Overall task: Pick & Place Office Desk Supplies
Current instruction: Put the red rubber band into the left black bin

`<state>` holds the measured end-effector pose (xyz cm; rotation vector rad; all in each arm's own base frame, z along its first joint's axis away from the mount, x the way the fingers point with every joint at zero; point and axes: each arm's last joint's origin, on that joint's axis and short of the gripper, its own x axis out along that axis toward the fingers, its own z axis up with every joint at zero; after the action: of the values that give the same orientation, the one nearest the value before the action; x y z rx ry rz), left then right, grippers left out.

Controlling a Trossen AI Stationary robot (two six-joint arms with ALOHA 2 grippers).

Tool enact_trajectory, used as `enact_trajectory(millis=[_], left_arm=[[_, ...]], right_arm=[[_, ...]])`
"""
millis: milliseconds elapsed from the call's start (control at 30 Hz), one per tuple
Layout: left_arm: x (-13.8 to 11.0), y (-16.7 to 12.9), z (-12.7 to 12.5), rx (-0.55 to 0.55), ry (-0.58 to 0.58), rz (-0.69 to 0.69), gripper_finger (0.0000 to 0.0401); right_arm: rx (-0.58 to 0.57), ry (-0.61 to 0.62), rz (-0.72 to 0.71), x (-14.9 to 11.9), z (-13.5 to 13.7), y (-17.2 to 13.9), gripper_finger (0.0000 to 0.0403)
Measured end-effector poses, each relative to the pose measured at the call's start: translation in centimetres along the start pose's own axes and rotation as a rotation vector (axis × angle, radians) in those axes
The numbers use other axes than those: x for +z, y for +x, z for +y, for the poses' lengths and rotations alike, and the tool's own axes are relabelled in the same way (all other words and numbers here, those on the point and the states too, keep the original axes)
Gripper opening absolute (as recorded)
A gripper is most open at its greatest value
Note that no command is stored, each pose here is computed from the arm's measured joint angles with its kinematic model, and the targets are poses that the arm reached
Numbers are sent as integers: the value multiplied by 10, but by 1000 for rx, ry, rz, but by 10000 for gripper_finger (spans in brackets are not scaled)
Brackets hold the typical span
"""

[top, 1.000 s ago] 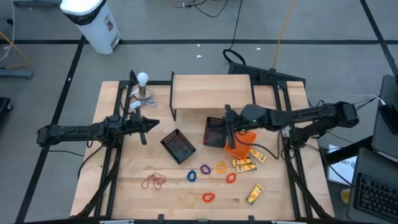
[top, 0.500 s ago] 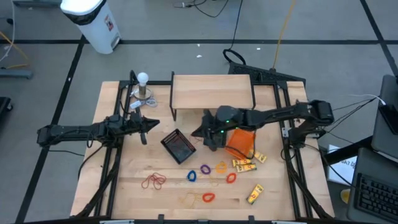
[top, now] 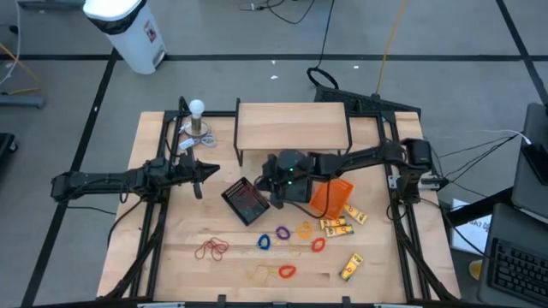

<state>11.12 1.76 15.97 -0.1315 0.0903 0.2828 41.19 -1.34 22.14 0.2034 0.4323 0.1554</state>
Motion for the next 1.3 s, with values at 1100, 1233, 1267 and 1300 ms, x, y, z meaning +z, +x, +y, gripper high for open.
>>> enact_trajectory(millis=[1100,1233,1267,1300], left_arm=[[0,0,0,0,0,0,24],[0,0,0,0,-2,0,24],[0,0,0,0,-3,0,24],[0,0,0,0,-5,0,24]], right_arm=[[16,5,-65,-7,0,16,0],[16,5,-65,-7,0,16,1],[16,5,-65,-7,0,16,4],[17,5,-64,-7,0,16,8]])
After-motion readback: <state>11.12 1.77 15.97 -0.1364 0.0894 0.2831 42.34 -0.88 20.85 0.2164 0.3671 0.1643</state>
